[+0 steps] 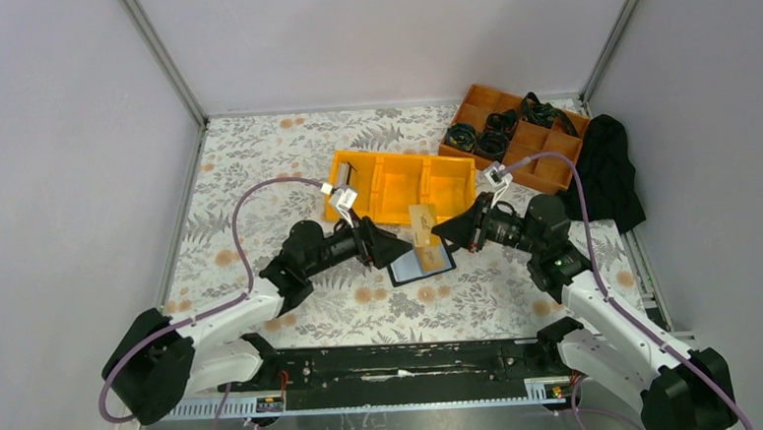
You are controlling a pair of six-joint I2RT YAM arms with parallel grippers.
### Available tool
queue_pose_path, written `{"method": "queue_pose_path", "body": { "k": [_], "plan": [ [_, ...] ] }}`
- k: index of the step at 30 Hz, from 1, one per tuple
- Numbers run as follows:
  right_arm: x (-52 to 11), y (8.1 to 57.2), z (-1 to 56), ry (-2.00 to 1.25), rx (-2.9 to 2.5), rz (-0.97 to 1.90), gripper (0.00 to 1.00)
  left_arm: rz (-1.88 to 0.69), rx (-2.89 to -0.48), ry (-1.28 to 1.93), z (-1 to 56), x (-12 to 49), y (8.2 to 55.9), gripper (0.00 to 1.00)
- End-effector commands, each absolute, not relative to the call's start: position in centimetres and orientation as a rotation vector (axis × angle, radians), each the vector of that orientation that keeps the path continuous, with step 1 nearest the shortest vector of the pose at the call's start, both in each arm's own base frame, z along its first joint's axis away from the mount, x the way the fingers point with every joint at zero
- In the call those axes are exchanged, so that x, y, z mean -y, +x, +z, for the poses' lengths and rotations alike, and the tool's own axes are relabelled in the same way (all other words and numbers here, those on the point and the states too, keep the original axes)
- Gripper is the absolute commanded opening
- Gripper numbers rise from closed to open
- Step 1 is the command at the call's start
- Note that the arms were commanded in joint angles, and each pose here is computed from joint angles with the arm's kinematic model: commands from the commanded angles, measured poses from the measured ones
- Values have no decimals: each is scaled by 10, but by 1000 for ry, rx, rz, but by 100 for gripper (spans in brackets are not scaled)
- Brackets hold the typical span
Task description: Take the credit cards out of the card holder
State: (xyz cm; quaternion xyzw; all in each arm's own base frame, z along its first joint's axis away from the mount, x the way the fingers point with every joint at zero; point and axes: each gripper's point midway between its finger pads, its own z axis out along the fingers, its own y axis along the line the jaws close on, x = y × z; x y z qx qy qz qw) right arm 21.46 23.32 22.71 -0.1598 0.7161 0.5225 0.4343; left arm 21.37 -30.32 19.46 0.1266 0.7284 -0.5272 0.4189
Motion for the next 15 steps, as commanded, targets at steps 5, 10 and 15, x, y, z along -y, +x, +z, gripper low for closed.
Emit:
{"method": "queue_pose_path", "body": {
  "k": [5,10,15],
  "plan": [
    [-240,188,260,-494,-1627,1468,0,-1633,-1548,387,248,310,203,69],
    [-241,185,252,-494,-1648,1484,0,-1666,-1488,409,261,312,202,69],
    [-242,183,252,-505,-1657,1498,0,-1721,-1461,430,267,315,198,66]
  ]
}}
